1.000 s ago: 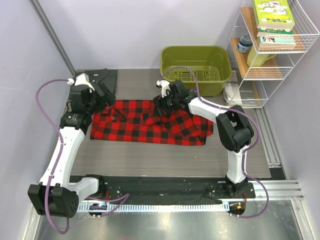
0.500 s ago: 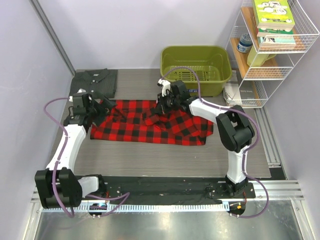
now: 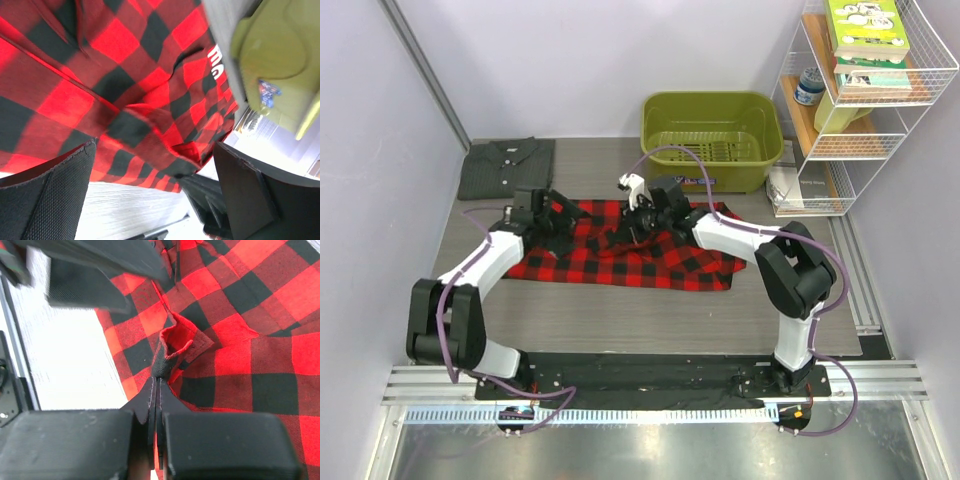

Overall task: Fold and stack the long sleeve shirts
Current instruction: Fold the shirt

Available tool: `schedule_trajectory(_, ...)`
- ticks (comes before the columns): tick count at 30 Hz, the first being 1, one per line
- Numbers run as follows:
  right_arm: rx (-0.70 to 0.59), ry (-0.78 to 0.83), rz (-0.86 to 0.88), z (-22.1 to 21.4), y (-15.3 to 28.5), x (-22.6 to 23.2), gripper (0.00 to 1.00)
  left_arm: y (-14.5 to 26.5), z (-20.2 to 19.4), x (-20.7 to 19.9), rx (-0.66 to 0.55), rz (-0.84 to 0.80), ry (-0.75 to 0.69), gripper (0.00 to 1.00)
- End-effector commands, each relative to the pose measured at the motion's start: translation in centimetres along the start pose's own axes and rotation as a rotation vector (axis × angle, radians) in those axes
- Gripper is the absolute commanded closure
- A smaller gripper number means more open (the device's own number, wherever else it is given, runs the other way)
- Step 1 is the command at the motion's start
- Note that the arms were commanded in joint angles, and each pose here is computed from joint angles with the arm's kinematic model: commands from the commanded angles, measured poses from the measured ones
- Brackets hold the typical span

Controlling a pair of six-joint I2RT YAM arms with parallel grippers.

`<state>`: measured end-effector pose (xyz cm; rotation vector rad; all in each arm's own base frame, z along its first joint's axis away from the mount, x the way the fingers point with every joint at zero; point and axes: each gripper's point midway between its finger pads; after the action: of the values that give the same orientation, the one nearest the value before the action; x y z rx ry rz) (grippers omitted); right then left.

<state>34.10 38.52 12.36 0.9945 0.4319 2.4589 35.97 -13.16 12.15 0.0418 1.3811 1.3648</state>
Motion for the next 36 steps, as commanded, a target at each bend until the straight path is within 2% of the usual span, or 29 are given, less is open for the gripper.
schedule_trajectory(1,-0.082,0.135,0.012,2.2,0.8,2.0,0.99,-1.6,-0.6,-3.2,-0.009,-0.062,0.057,0.01)
schedule_trajectory(7,-0.096,0.193,-0.006,2.0,0.7,2.7,0.99,-4.0,-3.0,-2.7,0.076,-0.001,0.108,0.14)
schedule_trajectory(10,-0.097,0.197,-0.014,1.8,0.9,2.7,0.99,-4.4,-3.5,-2.6,0.094,0.005,0.115,0.28)
schedule_trajectory(14,-0.121,0.242,0.005,1.9,1.6,3.4,0.99,-4.6,-3.6,-3.0,0.105,-0.007,0.112,0.52)
schedule_trajectory(15,-0.123,0.252,0.011,1.9,1.6,3.6,0.99,-4.6,-3.7,-3.4,0.107,-0.022,0.108,0.54)
schedule_trajectory(19,-0.146,0.304,0.032,2.2,2.1,4.5,0.99,-4.2,-3.9,-4.1,0.102,-0.047,0.088,0.53)
schedule_trajectory(21,-0.142,0.338,0.041,1.9,1.8,4.8,0.99,-4.1,-4.4,-4.3,0.108,-0.051,0.080,0.39)
schedule_trajectory(23,-0.133,0.360,0.035,1.5,1.7,4.8,0.99,-4.0,-4.9,-4.5,0.118,-0.057,0.071,0.34)
schedule_trajectory(28,-0.121,0.420,0.016,1.0,1.7,4.6,0.99,-3.7,-5.9,-4.7,0.134,-0.066,0.049,0.37)
schedule_trajectory(31,-0.121,0.460,0.008,0.9,1.7,4.7,0.99,-3.4,-6.4,-4.6,0.143,-0.061,0.041,0.52)
schedule_trajectory(32,-0.118,0.464,0.002,0.9,1.8,4.6,0.99,-3.2,-6.1,-4.9,0.131,-0.075,0.018,0.66)
schedule_trajectory(33,-0.123,0.467,-0.001,1.1,1.9,4.6,0.99,-3.0,-5.9,-5.2,0.123,-0.091,0.001,0.75)
schedule_trajectory(34,-0.130,0.471,-0.003,1.3,2.1,4.8,0.98,-2.6,-5.6,-5.8,0.112,-0.111,-0.022,0.95)
schedule_trajectory(35,-0.124,0.471,-0.005,1.1,2.3,4.8,0.97,-2.3,-5.4,-6.4,0.105,-0.143,-0.068,1.00)
schedule_trajectory(36,-0.128,0.469,-0.011,1.2,2.4,4.8,0.93,-1.6,-5.0,-7.2,0.086,-0.173,-0.104,1.00)
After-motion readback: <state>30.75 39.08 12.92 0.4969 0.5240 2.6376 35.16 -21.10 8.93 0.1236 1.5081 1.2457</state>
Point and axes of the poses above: each gripper's point midway between its finger pads, its own y axis back along the fingers, its own x axis along the line the jaws close on, z = x × y, and after that the axes turned 15 degrees about -y, right-handed
